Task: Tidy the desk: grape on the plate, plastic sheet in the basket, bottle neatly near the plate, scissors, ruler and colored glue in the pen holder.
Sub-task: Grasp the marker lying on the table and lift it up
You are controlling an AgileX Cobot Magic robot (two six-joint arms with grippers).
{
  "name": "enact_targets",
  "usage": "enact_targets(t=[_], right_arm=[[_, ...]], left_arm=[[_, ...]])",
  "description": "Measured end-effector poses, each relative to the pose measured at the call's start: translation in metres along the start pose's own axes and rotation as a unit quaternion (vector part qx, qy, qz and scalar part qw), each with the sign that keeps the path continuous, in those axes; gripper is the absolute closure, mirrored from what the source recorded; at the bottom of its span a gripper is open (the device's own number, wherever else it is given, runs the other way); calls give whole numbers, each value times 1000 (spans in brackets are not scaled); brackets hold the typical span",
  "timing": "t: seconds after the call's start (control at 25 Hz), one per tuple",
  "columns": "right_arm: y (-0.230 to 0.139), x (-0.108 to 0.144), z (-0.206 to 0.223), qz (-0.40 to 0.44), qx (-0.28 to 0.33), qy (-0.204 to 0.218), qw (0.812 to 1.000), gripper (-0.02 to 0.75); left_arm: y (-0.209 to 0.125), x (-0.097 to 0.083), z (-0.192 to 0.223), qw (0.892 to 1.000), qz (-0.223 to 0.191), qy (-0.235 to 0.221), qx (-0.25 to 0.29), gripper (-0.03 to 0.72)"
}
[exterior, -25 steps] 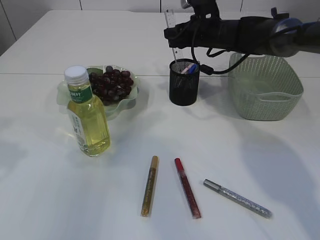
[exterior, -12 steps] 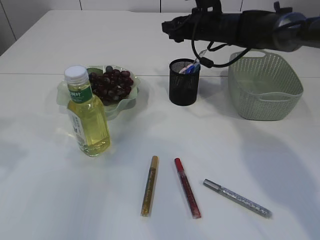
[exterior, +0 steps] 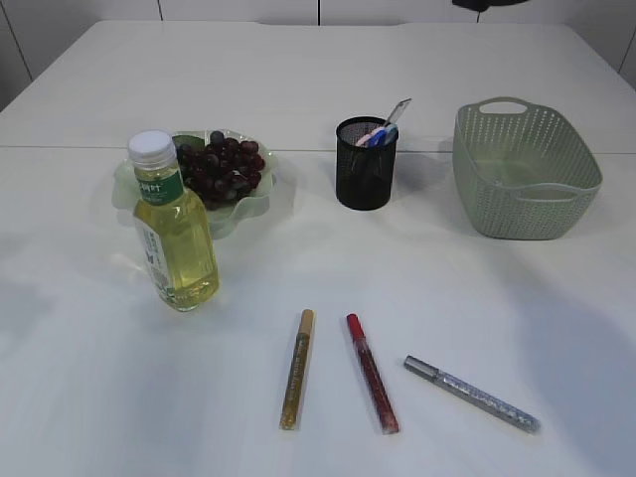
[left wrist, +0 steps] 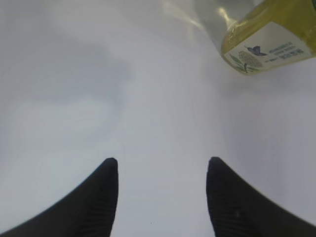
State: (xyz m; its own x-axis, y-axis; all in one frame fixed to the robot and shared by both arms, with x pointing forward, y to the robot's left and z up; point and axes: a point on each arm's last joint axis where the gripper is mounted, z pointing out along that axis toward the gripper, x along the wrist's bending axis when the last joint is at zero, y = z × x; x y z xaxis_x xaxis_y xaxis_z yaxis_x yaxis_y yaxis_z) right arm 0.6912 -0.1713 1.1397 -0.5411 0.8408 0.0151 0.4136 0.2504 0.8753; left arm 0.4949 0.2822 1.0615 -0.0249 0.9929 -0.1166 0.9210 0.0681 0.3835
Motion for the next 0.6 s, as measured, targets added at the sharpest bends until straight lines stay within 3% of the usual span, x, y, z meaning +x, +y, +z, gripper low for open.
enact_targets(t=[0.12, 0.2, 0.36, 0.6], right_arm=[[3, 9, -28, 9, 74, -68, 995, 279], [11, 19, -48, 4, 83, -103, 991, 279], [14, 51, -77, 2, 99, -114, 988, 279], [-32, 85, -74, -17, 249, -103, 963, 280]], left_arm=[[0, 0, 0, 1000, 0, 0, 1, 273], [-1, 0, 0, 1000, 0, 0, 3, 273], [-1, 0, 0, 1000, 1, 1, 6, 273], [-2, 0, 0, 1000, 1, 1, 9, 273]])
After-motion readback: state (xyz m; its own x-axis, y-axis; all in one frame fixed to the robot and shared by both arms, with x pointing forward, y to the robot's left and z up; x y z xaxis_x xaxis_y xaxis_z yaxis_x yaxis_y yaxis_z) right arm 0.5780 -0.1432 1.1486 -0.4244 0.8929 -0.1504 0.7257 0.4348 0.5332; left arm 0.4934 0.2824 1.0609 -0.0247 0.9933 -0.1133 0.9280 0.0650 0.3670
